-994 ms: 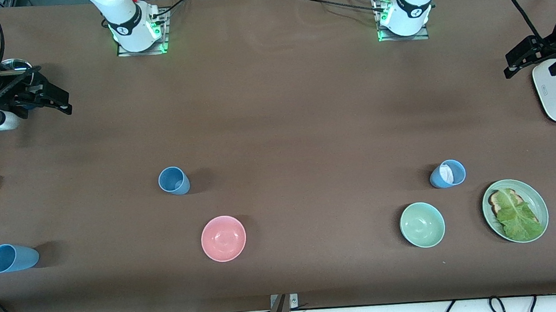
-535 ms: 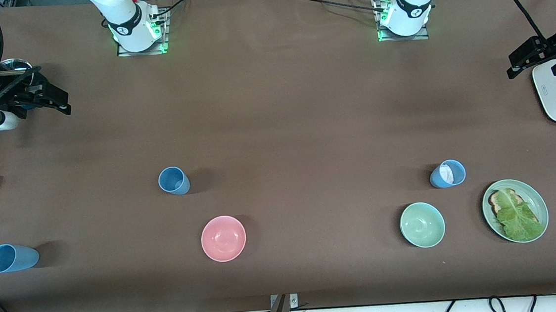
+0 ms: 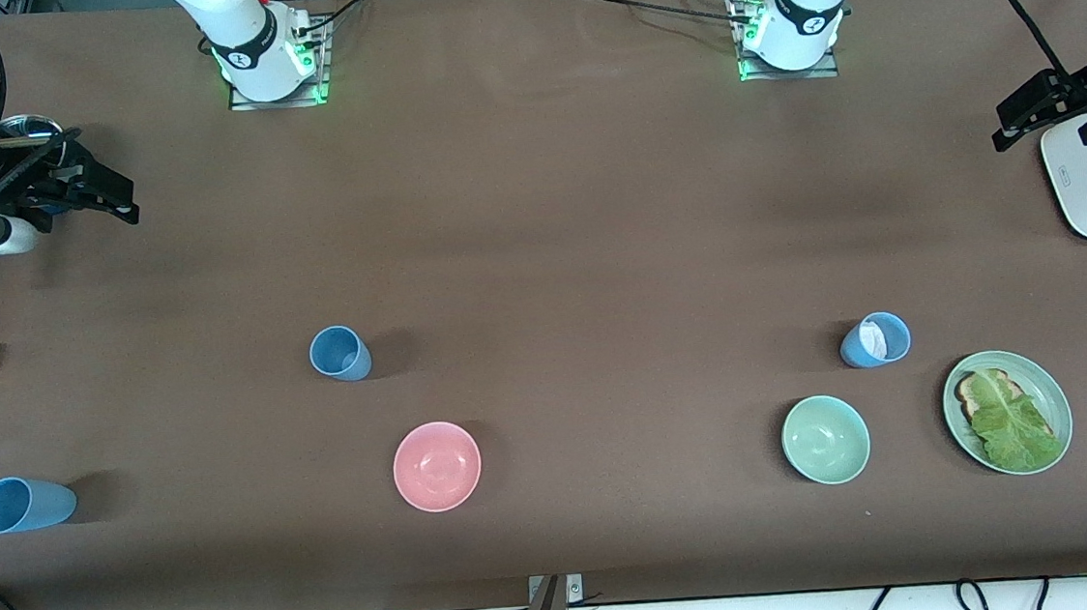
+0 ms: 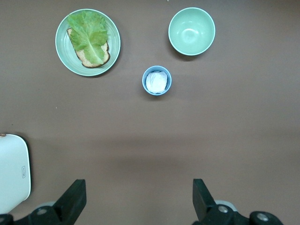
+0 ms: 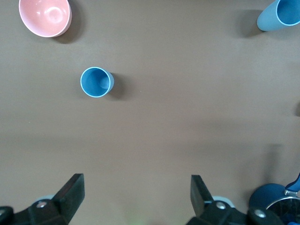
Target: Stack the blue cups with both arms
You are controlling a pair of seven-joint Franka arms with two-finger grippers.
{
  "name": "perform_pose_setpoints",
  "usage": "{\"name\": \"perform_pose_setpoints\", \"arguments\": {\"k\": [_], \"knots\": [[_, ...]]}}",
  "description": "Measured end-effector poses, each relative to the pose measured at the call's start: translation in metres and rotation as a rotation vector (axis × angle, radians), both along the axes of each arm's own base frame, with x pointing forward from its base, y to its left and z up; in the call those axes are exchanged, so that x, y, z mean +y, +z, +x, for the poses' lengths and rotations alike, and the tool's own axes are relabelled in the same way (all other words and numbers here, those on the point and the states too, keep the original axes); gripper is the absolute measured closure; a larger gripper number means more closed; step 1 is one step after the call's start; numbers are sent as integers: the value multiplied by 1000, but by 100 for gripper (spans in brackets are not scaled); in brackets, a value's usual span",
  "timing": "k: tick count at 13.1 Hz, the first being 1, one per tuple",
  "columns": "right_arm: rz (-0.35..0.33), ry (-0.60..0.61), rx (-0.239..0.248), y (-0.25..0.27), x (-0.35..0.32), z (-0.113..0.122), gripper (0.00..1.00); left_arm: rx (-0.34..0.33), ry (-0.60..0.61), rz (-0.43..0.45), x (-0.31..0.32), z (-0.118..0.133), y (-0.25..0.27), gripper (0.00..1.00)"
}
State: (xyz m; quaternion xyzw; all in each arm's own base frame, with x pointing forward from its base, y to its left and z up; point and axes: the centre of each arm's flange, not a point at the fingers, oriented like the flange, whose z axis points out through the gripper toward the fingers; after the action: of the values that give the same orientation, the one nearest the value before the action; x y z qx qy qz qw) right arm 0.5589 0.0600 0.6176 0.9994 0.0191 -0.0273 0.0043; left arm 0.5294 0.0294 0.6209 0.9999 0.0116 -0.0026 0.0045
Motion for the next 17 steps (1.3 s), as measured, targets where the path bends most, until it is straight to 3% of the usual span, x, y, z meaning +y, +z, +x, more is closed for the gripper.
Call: {"name": "perform_pose_setpoints", "arguments": {"k": [17], "knots": [[0,12,8,-1,3,-1,0,1,-5,3,-4,0,0,0]]}}
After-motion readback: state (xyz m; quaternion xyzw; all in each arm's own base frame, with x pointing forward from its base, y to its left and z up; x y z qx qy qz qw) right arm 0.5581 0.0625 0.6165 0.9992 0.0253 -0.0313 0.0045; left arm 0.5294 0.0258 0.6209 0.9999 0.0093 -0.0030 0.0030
